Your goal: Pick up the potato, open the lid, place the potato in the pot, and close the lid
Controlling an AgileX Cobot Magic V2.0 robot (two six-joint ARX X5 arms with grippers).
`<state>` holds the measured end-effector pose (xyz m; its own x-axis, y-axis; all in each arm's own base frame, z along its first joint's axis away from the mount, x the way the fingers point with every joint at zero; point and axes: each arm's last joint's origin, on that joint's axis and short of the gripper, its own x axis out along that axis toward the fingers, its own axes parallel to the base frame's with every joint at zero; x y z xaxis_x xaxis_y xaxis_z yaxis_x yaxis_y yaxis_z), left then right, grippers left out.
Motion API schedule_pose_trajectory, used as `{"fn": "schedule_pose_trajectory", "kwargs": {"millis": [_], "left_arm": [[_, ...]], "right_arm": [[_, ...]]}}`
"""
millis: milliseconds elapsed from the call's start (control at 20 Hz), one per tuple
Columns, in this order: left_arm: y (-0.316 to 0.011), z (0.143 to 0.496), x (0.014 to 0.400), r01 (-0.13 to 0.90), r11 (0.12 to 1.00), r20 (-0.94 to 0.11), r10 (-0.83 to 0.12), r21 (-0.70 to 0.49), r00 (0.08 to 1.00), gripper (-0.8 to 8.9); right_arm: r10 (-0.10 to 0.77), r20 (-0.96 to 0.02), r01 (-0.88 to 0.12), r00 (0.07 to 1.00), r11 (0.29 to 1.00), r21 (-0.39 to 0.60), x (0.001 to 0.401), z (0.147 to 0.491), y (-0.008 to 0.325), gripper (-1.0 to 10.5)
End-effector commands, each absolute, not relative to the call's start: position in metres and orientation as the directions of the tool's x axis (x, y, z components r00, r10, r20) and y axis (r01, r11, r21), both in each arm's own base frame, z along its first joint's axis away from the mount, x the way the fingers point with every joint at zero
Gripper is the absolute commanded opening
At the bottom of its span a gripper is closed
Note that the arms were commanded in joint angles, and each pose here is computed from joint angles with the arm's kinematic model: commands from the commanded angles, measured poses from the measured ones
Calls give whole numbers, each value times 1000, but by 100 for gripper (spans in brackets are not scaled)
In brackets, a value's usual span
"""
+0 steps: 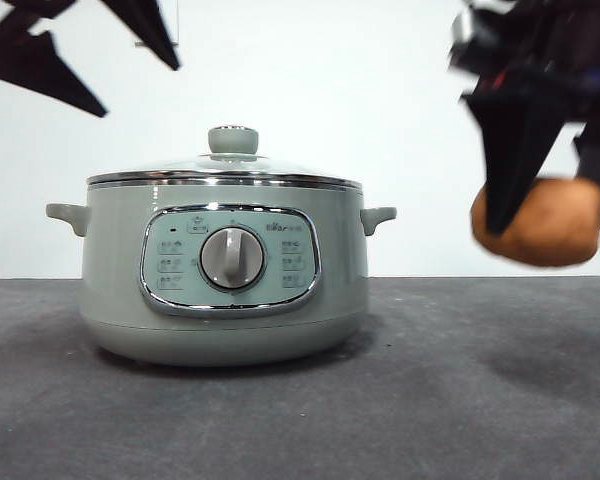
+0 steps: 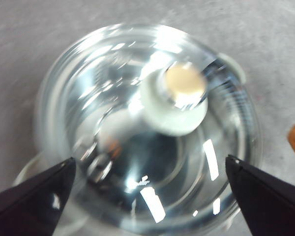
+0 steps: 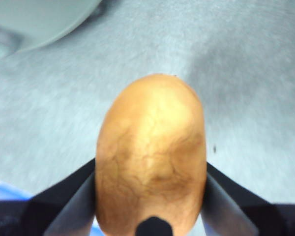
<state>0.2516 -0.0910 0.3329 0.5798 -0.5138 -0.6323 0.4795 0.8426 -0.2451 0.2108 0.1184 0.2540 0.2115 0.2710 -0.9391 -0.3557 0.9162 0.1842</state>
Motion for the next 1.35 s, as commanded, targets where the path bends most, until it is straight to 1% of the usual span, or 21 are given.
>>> {"fn": "schedule_pose_trajectory", "kwargs": {"millis": [50, 250, 450, 650, 700, 800, 950, 1050, 1100, 1350], "left_arm": [[-107, 334, 262, 517, 825, -635, -529, -229, 562, 625], [-141, 334, 279, 526, 842, -657, -466, -123, 593, 625], [-167, 319, 292, 531, 846, -663, -426, -51, 616, 625], [-178, 306, 298, 517, 856, -682, -388, -17, 620, 621], [-179, 305, 298, 512, 859, -685, -379, -9, 623, 575], [-180, 305, 298, 516, 856, -686, -381, -9, 620, 416], [-180, 304, 298, 509, 861, -687, -369, 1, 626, 241], [-182, 300, 300, 510, 860, -696, -365, 1, 618, 89], [-182, 298, 301, 520, 854, -700, -363, 14, 615, -4], [-182, 298, 302, 512, 859, -696, -349, 31, 627, -9]], "right_arm": [[279, -932, -360, 230, 914, 185, 196, 268, 111, -8], [210, -940, -338, 271, 935, 111, 173, 285, 96, -8], [235, -916, -346, 325, 931, 116, 157, 299, 87, -8], [250, -902, -349, 352, 929, 121, 152, 304, 84, -8], [250, -902, -349, 352, 929, 121, 152, 304, 84, -8], [252, -900, -353, 356, 928, 120, 152, 304, 84, -8], [255, -897, -354, 361, 928, 121, 153, 304, 85, -8], [255, -897, -354, 361, 927, 121, 153, 304, 85, -7], [255, -897, -356, 361, 927, 120, 153, 304, 85, -7], [255, -897, -370, 361, 922, 113, 153, 304, 85, -7]]}}
